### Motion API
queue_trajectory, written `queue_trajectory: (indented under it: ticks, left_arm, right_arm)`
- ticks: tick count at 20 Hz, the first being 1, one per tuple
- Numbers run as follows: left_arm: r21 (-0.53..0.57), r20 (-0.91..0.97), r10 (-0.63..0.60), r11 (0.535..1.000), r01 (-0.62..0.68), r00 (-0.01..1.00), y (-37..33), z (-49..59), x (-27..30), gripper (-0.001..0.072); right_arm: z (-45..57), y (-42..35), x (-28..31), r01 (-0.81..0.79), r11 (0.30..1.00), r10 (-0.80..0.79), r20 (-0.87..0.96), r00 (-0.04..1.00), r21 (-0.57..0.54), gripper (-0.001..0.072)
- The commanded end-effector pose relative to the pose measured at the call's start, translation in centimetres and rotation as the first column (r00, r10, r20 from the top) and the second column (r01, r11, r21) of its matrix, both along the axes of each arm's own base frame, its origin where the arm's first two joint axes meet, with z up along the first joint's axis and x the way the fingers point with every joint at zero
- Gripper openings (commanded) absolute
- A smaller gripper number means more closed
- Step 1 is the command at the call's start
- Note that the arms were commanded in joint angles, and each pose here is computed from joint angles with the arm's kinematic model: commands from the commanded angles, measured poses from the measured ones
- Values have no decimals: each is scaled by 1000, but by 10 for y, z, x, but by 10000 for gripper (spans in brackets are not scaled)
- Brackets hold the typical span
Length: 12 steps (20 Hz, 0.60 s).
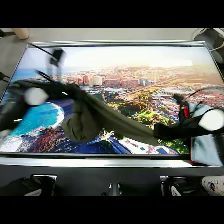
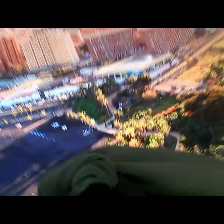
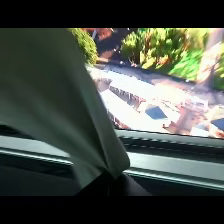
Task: Fold the shirts.
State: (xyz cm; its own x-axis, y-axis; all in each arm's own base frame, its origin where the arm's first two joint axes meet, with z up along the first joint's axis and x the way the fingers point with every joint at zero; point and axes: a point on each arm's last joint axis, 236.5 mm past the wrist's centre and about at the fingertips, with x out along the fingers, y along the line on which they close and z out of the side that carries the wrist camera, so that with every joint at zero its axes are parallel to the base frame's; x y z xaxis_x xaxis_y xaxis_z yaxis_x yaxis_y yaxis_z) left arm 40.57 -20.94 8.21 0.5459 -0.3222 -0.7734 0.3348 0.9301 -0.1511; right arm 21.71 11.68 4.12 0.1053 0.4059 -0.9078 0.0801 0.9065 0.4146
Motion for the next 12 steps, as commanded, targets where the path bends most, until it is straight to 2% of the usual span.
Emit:
queue_trajectory:
  ticks: [1, 2, 4, 6, 9, 10, 12]
  left_arm:
    - [-7, -314, 25, 1000, -29, 949, -18, -117, -16, 513]
    - [26, -371, 26, 1000, -18, 928, -12, -117, -16, 720]
    - [125, -432, 0, 990, 60, 902, 27, -95, -16, 720]
    - [202, -466, 86, 979, 11, 881, 83, -72, -23, 720]
    - [160, -529, 246, 969, -190, 812, 130, -74, -61, 709]
    - [139, -561, 274, 961, -238, 781, 135, -88, -81, 643]
    - [96, -622, 295, 948, -303, 726, 130, -124, -117, 643]
  right_arm:
    - [-63, 17, -13, 97, 992, -87, -104, 991, 86, 20]
    - [-62, 19, -11, 102, 990, -92, -100, 991, 96, 20]
    - [-62, 19, -6, 107, 989, -100, -80, 992, 97, 21]
    - [-62, 19, -6, 85, 992, -79, -68, 995, 96, 21]
    - [-64, 15, -5, 65, 995, -60, -56, 997, 76, 21]
    - [-65, 14, -6, 59, 996, -55, -53, 997, 70, 21]
    - [-65, 14, -5, 53, 996, -50, -49, 998, 68, 21]
